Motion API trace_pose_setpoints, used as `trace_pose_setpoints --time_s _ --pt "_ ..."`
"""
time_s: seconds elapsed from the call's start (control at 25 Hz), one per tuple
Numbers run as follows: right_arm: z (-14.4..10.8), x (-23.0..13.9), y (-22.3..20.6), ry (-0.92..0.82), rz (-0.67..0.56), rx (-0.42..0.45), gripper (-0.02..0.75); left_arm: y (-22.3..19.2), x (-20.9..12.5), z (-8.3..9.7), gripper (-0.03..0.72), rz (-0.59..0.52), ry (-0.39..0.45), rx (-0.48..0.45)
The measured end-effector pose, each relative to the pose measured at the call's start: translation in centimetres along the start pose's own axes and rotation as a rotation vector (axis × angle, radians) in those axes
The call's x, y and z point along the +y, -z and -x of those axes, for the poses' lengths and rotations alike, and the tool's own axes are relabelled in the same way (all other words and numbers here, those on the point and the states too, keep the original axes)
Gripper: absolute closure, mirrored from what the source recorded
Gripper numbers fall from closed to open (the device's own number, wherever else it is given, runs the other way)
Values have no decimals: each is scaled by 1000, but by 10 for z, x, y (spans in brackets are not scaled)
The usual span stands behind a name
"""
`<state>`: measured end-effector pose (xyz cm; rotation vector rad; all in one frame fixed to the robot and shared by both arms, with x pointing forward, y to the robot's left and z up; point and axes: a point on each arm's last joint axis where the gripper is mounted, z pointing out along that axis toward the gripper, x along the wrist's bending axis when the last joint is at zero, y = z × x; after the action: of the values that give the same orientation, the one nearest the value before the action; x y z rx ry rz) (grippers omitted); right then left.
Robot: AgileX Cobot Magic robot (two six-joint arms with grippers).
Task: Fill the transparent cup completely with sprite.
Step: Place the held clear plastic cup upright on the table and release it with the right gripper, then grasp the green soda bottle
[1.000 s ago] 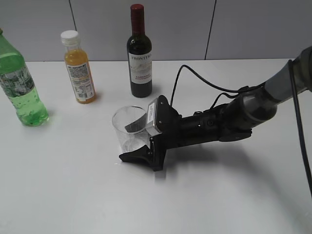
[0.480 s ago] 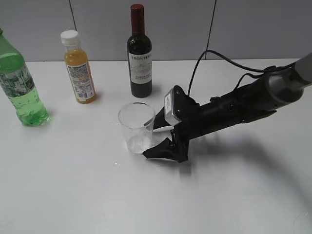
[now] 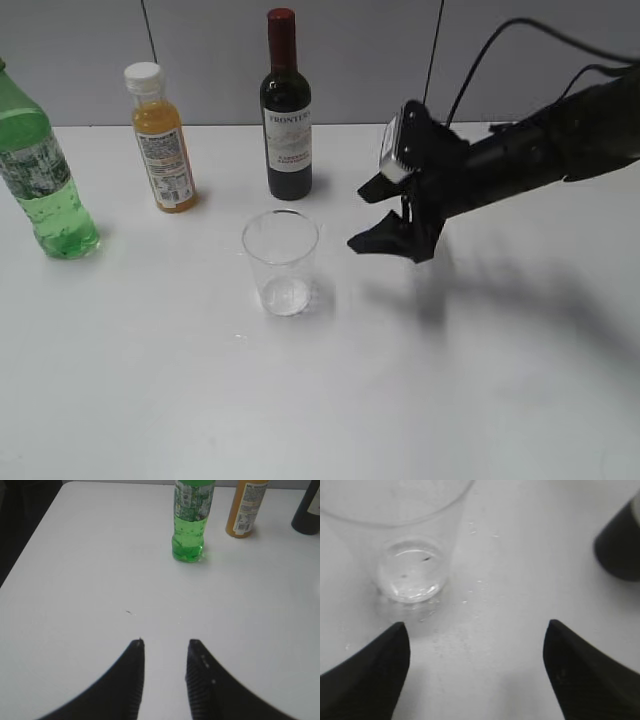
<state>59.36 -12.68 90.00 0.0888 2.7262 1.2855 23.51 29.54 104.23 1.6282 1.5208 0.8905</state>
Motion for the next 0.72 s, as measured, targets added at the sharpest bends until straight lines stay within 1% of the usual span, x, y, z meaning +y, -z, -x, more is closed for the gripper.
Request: trace_pose_setpoints --time_s 0.08,0.2,0.32,0.36,0.48,0.56,0.64,0.72 --pt "7 8 17 -52 -5 -73 114 0 0 0 453 0 0 0" --pt "19 18 49 -123 -4 -204 136 0 0 0 453 0 0 0" --pt "31 21 91 -144 -12 -361 148 0 0 0 453 0 0 0" --pt "35 22 105 -153 -20 -425 148 0 0 0 453 0 0 0" --pt "44 31 150 -212 -38 -663 148 0 0 0 453 0 0 0" --pt "47 38 179 -285 -37 -845 148 0 0 0 453 0 0 0" --pt "46 44 200 -333 -18 -964 148 0 0 0 453 0 0 0" --pt "40 53 215 -338 4 -1030 149 0 0 0 453 0 0 0"
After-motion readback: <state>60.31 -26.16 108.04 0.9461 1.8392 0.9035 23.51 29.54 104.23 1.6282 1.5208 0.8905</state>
